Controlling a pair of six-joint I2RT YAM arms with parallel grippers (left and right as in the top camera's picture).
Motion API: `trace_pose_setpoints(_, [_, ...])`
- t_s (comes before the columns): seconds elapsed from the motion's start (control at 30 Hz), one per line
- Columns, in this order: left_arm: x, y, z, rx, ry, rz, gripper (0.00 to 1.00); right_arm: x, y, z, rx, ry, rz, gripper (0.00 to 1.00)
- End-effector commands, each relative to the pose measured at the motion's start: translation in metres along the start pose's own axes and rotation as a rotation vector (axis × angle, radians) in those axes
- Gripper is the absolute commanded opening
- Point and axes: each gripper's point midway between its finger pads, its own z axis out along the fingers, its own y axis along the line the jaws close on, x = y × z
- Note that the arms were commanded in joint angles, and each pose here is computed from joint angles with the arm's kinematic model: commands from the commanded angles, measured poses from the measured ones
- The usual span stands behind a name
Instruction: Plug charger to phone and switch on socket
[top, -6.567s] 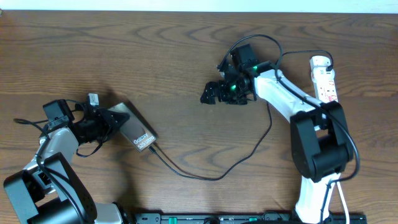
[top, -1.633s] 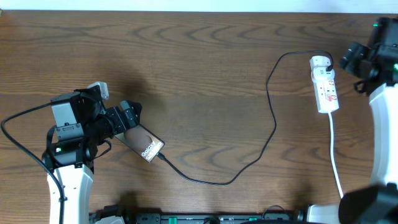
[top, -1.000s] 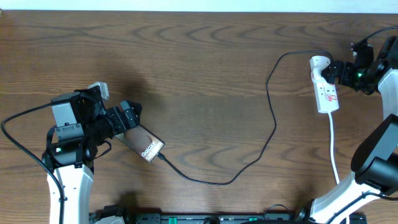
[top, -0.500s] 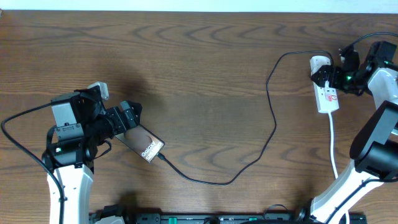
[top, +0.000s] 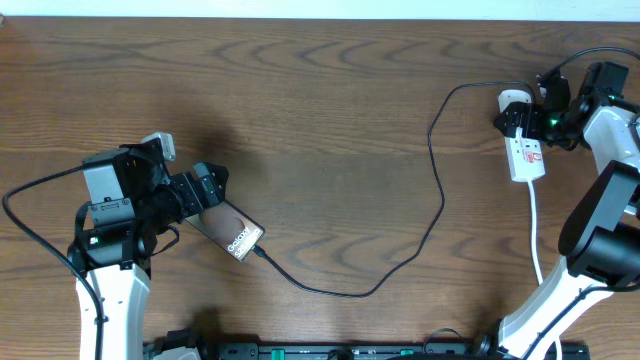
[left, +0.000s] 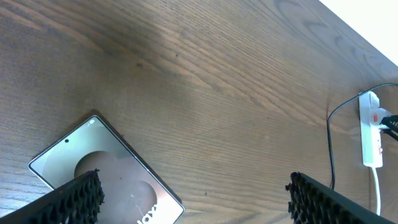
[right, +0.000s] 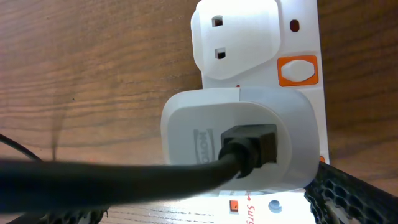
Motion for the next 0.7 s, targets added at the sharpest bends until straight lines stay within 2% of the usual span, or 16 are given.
trace_pose_setpoints(0.0, [-0.0026,0.0008,-0.0002,-0.011,-0.004,0.019,0.93,-0.0059,0.0104,0.0008,-0.029,-0.012,-0.012,0.99])
trace_pose_setpoints(0.17, [-0.0026,0.0008,-0.0002,-0.011,-0.004,0.019,0.93,-0.0053,0.0096,0.0028,-0.030,-0.009,0.017,0.96])
trace_pose_setpoints(0.67, [-0.0025,0.0007,-0.0002,-0.010,-0.004,0.019,0.93,-0.0027,0.0091,0.0074,-0.032,0.001,0.056,0.96])
